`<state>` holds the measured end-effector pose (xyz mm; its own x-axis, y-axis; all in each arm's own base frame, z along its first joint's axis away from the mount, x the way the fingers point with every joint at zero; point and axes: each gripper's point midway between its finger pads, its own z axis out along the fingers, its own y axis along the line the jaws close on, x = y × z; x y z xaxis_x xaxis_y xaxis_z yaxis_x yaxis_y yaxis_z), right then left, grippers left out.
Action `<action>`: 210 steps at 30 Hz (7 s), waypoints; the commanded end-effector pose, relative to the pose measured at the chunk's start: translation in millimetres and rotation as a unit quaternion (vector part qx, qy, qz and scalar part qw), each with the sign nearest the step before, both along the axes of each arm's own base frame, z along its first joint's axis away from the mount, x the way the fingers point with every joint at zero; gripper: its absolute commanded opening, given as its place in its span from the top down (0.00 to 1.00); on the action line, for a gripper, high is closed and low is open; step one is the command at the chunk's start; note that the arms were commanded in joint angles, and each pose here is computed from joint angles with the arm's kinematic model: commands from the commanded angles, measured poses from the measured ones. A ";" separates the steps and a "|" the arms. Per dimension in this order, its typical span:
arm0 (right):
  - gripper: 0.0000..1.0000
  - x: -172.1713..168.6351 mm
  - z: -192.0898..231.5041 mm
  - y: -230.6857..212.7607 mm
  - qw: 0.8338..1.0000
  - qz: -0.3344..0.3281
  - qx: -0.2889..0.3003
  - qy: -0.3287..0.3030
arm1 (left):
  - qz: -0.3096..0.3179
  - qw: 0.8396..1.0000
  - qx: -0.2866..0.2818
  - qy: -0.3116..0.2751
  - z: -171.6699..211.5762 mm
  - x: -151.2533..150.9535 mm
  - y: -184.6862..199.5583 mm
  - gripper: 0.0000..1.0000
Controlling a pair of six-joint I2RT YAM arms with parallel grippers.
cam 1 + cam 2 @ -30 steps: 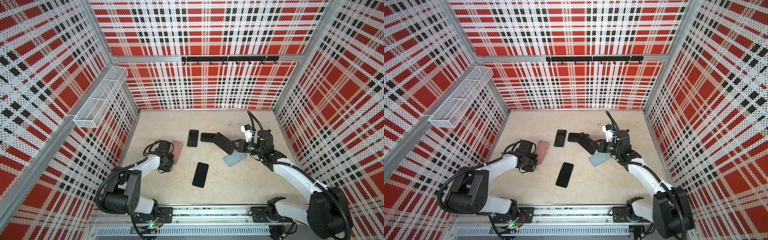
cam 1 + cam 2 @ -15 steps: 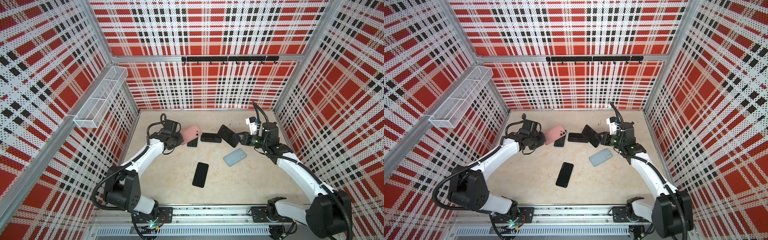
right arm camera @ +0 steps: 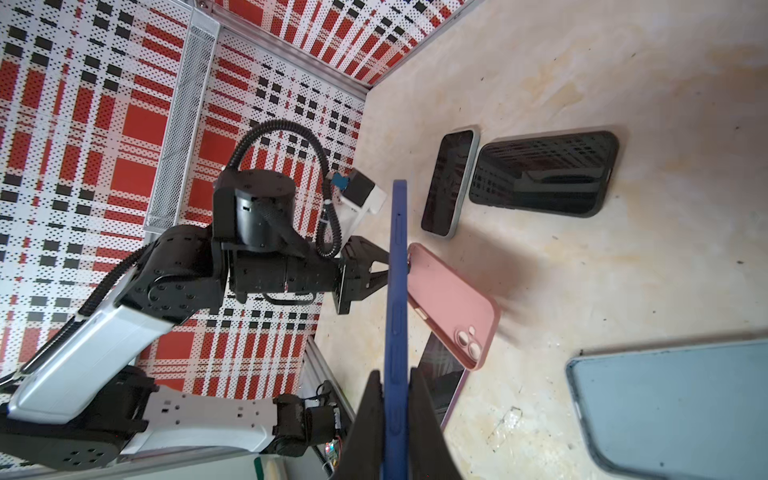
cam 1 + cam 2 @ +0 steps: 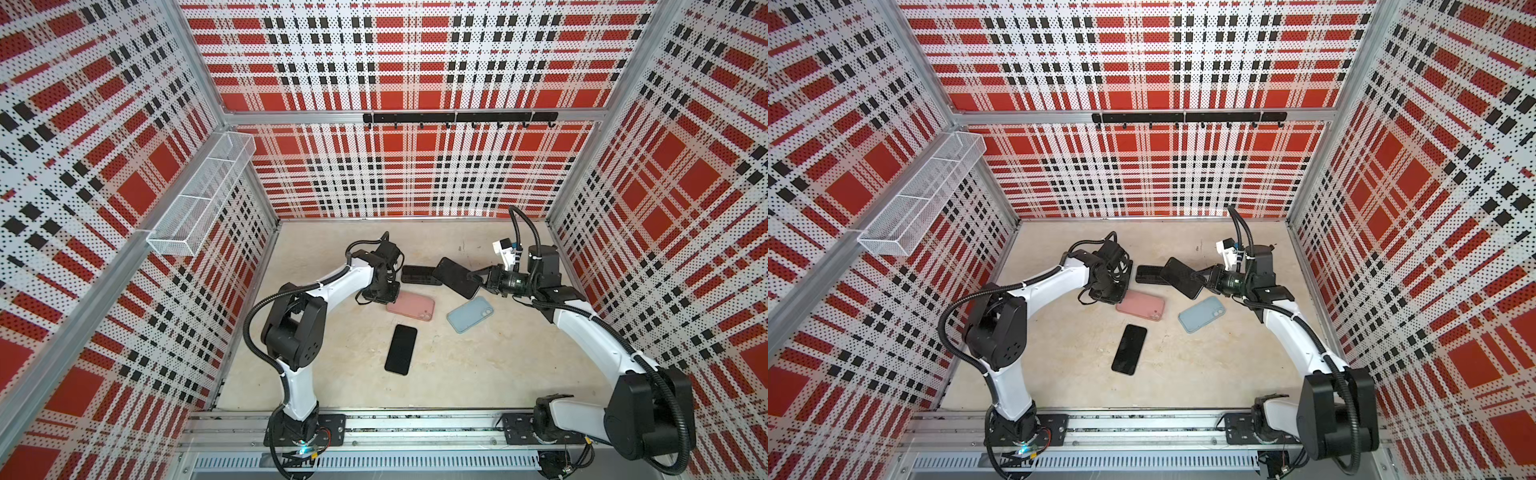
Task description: Put the phone into the phone case
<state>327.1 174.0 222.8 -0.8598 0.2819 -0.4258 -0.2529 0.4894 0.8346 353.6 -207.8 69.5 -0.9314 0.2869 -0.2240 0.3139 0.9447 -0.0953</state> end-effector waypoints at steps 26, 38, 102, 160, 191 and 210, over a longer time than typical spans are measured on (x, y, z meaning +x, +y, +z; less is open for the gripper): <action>1.00 1.5 -41.3 67.5 0.988 0.135 0.046 0.055 | 0.125 0.989 -0.049 0.065 -40.7 -15.1 13.7 0.89; 1.00 10.4 -54.3 87.5 0.981 0.169 0.043 0.089 | 0.156 0.982 -0.110 0.012 -1.0 1.3 18.9 0.71; 0.92 31.5 -212.4 127.5 0.941 0.205 -0.149 0.225 | 0.224 0.912 -0.339 0.050 -27.6 -16.8 -25.6 0.24; 0.73 36.2 -186.0 115.6 0.951 0.126 -0.280 0.040 | 0.218 0.911 -0.346 0.049 -25.5 -19.4 -26.1 0.25; 0.48 -13.3 -226.2 125.5 0.908 0.171 -0.380 -0.028 | 0.215 0.914 -0.341 0.045 -21.8 -12.9 -17.3 0.25; 0.35 -33.7 -235.4 112.3 0.891 0.190 -0.413 0.012 | 0.230 0.926 -0.298 0.039 -25.2 -26.7 1.7 0.27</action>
<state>329.7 300.1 26.2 -0.7909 -0.3503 -0.5018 -0.5204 0.8165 0.2502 330.2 -212.8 40.1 -0.9483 -0.2926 -0.1228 -0.1408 0.7348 -0.6635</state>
